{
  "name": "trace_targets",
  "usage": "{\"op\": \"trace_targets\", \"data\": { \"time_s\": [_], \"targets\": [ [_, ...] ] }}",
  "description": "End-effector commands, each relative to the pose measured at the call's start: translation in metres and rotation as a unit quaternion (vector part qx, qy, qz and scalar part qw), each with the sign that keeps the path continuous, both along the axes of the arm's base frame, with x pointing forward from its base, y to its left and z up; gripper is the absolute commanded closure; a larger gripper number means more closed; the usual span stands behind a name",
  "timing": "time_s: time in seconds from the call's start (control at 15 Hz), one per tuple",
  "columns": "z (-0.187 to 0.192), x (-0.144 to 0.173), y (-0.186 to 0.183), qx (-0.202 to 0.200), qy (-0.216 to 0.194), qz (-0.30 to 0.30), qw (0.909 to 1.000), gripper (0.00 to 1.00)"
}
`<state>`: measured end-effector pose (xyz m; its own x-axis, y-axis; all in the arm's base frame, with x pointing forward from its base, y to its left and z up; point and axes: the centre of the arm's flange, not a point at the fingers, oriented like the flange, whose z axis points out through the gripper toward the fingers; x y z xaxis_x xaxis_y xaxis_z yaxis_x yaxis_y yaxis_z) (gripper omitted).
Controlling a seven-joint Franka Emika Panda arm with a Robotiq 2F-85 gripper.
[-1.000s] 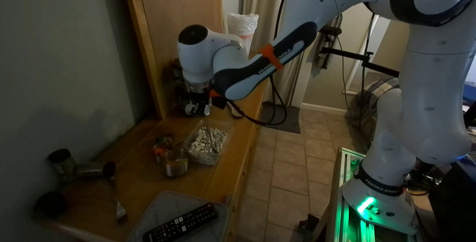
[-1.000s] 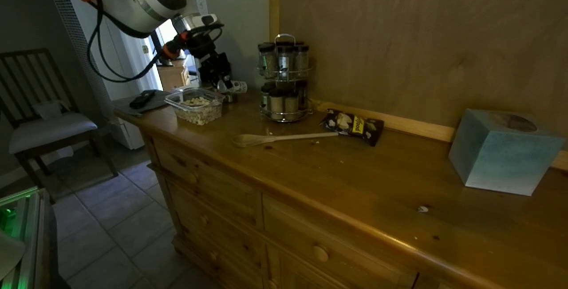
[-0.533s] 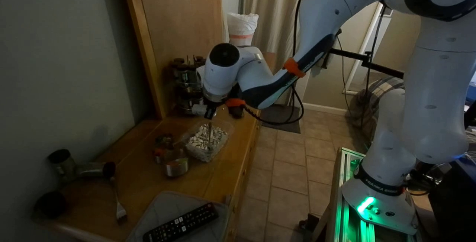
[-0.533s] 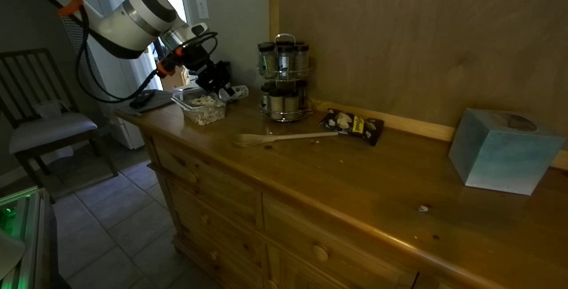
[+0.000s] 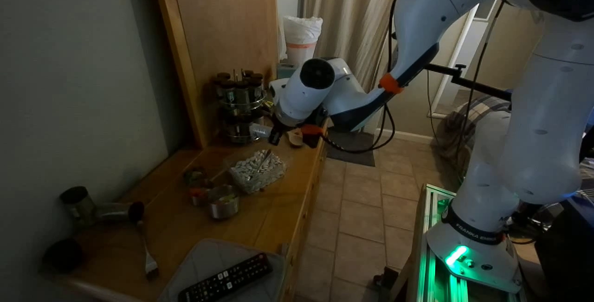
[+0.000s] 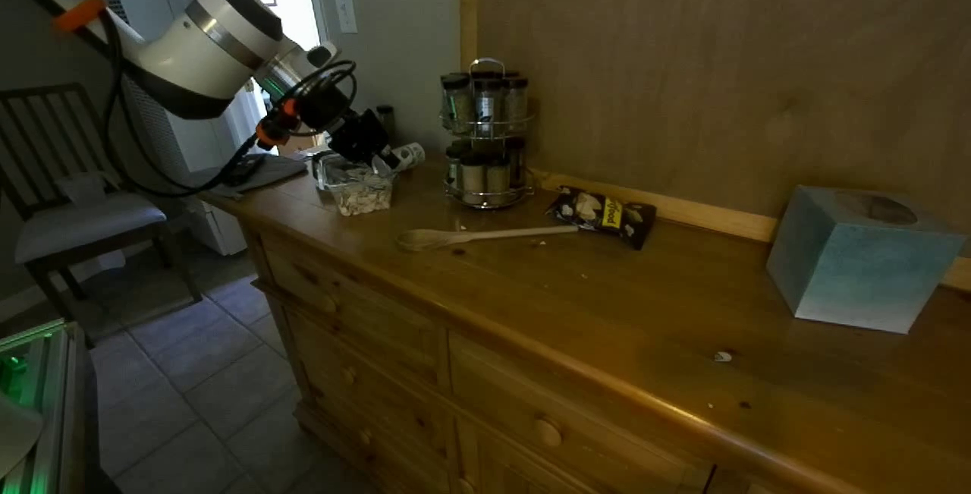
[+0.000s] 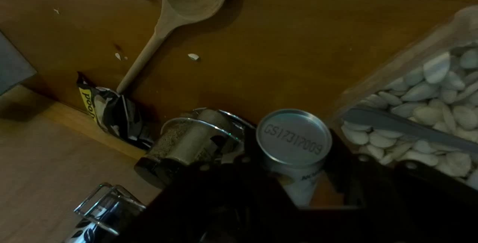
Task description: Move the white bottle forward, then put it upright
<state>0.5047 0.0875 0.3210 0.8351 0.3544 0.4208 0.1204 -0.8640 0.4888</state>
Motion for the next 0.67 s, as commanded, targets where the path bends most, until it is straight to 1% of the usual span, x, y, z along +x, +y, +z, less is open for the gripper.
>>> {"op": "trace_targets", "data": {
  "time_s": [0.0,0.13,0.27,0.47,0.6],
  "targets": [
    [0.012,-0.021,-0.005,0.024,-0.042,0.013,0.9987,0.81],
    [0.018,-0.023,-0.006,0.033,-0.038,0.006,0.9987,0.81],
    [0.018,-0.028,-0.012,0.039,-0.019,-0.012,0.9990,0.81],
    [0.006,-0.042,-0.028,0.051,0.019,-0.051,0.9972,0.81],
    [-0.002,-0.052,-0.038,0.051,0.021,-0.082,0.9950,0.81]
  ]
}}
